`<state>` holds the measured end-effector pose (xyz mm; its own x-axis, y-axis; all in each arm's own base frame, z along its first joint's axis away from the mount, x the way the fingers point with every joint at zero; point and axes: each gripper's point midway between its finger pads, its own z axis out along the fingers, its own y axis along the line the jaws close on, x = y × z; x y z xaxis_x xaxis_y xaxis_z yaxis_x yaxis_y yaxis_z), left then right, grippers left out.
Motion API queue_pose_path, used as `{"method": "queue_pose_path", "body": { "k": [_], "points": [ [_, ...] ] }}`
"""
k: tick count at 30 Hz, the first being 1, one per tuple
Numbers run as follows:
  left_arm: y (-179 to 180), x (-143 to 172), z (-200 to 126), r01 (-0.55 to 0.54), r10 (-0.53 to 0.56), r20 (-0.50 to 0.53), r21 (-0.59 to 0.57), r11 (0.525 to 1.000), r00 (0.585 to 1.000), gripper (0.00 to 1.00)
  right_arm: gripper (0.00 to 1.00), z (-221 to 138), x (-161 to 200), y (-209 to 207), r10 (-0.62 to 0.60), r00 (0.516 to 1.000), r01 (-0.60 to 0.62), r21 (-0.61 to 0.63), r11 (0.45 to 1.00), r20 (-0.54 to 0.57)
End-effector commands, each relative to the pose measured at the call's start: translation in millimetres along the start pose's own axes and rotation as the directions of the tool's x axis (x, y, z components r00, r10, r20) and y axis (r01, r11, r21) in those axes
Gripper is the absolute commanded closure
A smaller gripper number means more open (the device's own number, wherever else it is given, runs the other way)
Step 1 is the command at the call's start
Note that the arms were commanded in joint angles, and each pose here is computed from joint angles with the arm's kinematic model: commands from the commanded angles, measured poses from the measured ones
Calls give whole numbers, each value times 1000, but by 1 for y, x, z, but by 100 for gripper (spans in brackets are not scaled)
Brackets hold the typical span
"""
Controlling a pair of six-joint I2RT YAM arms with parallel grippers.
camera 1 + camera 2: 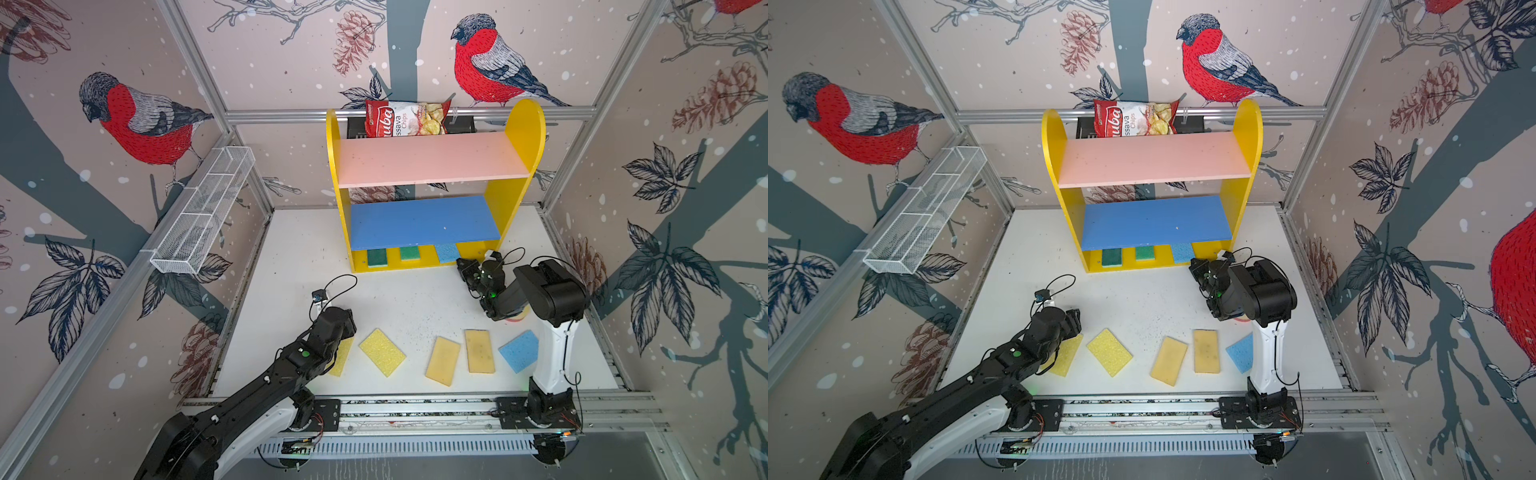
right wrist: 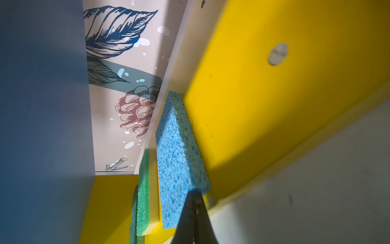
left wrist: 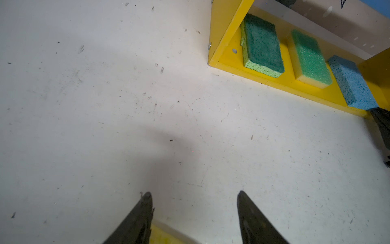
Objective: Arrange cleaning sponges on a shelf
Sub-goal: Move the cleaning sponge to the shelf.
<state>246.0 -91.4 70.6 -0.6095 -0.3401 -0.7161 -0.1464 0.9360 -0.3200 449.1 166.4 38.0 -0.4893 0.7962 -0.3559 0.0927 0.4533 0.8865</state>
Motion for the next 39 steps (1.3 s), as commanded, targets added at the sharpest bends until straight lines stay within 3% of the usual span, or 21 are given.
{"method": "queue_pose_path", "body": {
  "k": [1,11,29,34,39],
  "points": [
    [-4,-5,1,10,-10,16,7,1000,1000,37,99,1,9,-9,8,999,-7,25,1000,-31],
    [-6,-4,3,8,-8,8,10,1000,1000,37,99,6,30,-9,-5,997,7,28,1000,-75],
    [-6,-6,2,15,-15,21,17,1000,1000,37,99,-13,14,-2,-19,999,21,34,999,-44],
    [-8,-12,0,9,-9,40,20,1000,999,37,99,-29,12,11,-78,996,80,44,996,-53],
    [-11,-20,-3,-6,4,64,24,1000,998,37,98,-45,14,26,-232,968,242,123,962,-93]
  ]
}}
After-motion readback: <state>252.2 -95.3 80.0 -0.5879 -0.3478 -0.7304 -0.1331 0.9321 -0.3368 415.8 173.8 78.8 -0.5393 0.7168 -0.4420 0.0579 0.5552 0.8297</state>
